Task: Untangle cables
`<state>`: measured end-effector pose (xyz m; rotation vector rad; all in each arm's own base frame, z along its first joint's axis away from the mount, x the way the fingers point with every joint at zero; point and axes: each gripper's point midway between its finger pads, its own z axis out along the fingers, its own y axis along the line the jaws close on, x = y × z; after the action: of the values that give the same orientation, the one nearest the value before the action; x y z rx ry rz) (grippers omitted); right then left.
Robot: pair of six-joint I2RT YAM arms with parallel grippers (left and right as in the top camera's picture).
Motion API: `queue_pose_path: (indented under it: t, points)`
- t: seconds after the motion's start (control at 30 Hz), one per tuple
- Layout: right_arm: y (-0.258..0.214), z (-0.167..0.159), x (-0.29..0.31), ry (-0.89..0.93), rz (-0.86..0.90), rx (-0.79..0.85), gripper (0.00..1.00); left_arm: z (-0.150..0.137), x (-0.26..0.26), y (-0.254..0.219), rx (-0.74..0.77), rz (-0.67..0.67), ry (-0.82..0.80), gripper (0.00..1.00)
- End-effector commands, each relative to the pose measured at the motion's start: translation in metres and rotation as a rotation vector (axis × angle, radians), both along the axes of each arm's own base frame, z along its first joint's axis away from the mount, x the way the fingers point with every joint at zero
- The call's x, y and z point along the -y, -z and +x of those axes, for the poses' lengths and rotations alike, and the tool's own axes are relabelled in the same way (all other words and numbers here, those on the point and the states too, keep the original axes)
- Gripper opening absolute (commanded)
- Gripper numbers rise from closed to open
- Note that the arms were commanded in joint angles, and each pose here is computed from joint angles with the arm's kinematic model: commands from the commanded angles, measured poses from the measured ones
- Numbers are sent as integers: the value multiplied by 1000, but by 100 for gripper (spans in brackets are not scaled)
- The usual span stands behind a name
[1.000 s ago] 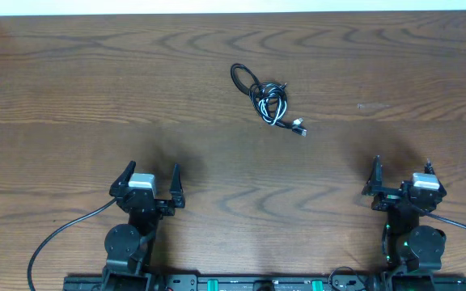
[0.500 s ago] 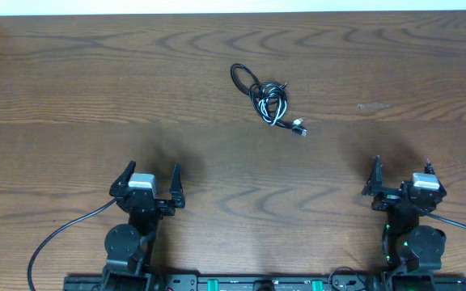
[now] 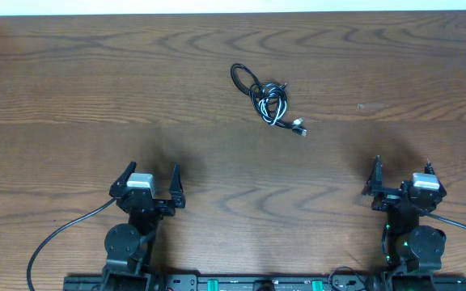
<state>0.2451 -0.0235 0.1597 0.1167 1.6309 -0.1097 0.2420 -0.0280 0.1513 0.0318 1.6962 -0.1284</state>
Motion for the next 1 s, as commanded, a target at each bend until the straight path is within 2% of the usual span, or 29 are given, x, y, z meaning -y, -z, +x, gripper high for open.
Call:
queue_pose_path:
  t: [0.0, 0.33, 0.97]
  points:
    - [0, 0, -1, -5, -15, 1, 99, -2, -5, 13, -61, -5, -29, 95]
    - [0, 0, -1, -5, -15, 1, 99, 1, -13, 18, -142, -17, -80, 95]
    - [0, 0, -1, -5, -15, 1, 99, 21, -9, 51, -462, 39, -82, 95]
